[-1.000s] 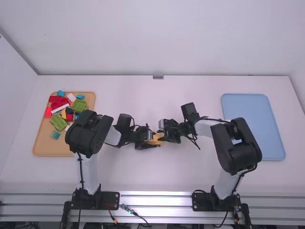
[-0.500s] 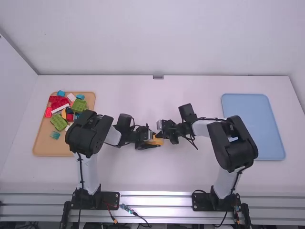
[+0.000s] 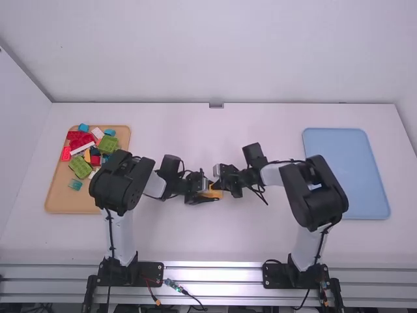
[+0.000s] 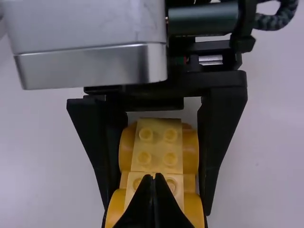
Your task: Assemble lego blocks to make yellow taxi
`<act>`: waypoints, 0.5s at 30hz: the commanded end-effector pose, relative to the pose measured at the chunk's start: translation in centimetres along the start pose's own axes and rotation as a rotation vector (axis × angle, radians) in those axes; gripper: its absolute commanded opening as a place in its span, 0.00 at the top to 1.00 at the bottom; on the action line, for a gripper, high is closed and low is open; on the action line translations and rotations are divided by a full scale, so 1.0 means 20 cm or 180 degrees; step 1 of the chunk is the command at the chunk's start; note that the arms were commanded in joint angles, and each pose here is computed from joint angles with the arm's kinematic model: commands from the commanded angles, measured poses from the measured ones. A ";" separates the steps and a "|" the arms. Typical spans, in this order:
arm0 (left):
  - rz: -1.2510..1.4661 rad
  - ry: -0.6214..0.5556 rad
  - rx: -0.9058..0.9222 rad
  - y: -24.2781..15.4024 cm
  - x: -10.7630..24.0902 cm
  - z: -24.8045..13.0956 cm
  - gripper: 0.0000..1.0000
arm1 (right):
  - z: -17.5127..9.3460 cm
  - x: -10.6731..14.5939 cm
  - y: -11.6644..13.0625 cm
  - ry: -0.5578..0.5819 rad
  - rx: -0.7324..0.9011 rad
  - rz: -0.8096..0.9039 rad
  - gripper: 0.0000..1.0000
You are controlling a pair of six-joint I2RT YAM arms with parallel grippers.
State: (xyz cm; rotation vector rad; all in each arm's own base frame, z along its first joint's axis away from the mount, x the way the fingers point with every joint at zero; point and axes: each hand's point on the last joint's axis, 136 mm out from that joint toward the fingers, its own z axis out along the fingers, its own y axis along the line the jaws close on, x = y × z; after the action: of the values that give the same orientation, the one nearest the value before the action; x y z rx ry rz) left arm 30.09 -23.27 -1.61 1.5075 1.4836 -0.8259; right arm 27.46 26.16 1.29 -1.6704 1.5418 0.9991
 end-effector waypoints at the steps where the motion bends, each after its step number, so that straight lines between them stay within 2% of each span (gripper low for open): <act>1: 0.0002 0.0131 -0.0029 0.01 0.04 0.02 0.70 | 0.06 0.09 0.05 0.0165 -0.0109 0.0137 1.00; 8: -0.0009 0.0134 -0.0023 0.03 0.04 0.02 0.73 | 0.09 0.12 0.08 0.0264 -0.0130 0.0109 1.00; 15: 0.0036 0.0117 -0.0047 0.03 0.04 0.02 0.74 | 0.10 0.19 0.17 0.0215 -0.0134 0.0056 1.00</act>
State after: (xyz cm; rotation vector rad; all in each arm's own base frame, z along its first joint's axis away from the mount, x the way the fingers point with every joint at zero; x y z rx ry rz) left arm 30.28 -23.31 -1.53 1.5146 1.4798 -0.8276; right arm 27.29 26.41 0.95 -1.6797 1.4588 0.9572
